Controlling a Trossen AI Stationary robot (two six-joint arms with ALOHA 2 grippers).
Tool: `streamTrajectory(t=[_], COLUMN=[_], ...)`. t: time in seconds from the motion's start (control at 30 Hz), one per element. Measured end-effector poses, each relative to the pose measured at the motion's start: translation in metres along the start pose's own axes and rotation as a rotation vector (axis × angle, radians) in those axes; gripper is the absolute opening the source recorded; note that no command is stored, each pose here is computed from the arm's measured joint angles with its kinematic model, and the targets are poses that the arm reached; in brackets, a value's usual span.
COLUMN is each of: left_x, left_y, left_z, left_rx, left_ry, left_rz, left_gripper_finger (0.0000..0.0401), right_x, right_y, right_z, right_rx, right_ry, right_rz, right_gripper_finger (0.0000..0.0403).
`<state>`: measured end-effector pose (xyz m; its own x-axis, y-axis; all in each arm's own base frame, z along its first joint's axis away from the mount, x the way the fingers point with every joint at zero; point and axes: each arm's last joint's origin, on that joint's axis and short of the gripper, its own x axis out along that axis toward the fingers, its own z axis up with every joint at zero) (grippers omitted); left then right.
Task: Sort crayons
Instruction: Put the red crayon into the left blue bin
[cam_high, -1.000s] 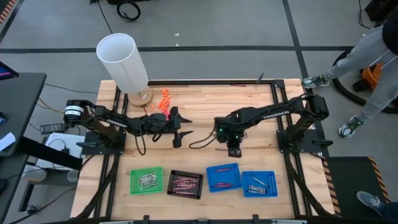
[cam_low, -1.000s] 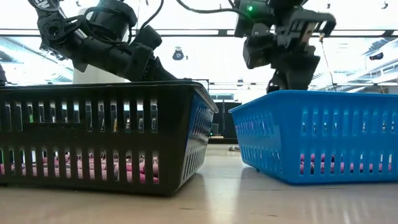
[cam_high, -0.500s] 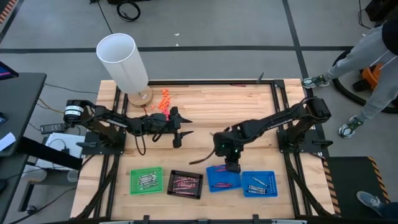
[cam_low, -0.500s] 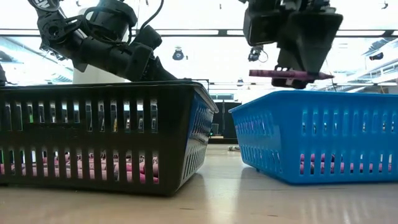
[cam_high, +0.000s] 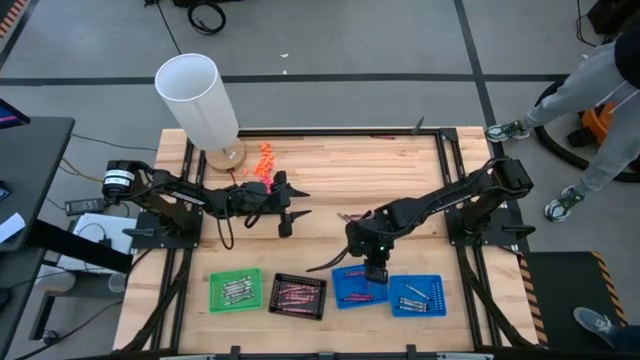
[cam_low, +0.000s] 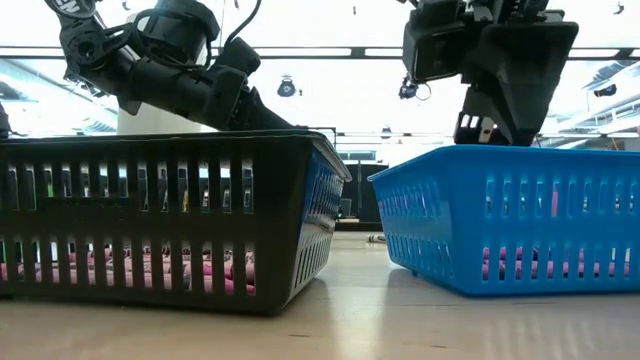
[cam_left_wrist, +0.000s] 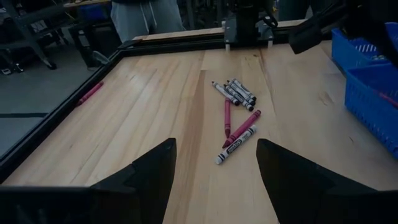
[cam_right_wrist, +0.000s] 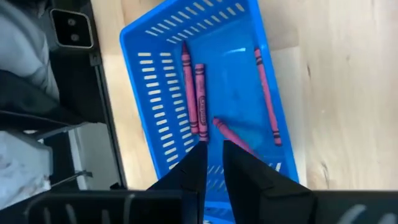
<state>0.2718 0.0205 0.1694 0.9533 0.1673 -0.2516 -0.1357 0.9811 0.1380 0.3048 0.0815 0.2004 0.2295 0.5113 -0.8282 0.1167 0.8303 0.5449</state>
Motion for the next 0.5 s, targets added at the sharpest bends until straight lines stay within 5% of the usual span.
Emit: streamTrajectory(t=[0.27,0.5], left_x=[0.0,0.0], left_y=[0.0,0.0], left_z=[0.0,0.0], left_rx=[0.0,0.0], left_ry=[-0.004,-0.005], left_rz=[-0.002,-0.002], left_gripper_finger=[0.0235,0.0235], right_x=[-0.008,-0.015], right_y=[-0.015,-0.032], right_z=[0.006,0.009], right_rx=[0.005,-0.044], right_ry=[-0.018,-0.061], right_rz=[-0.026,-0.215], right_gripper_finger=[0.0062,0.0062])
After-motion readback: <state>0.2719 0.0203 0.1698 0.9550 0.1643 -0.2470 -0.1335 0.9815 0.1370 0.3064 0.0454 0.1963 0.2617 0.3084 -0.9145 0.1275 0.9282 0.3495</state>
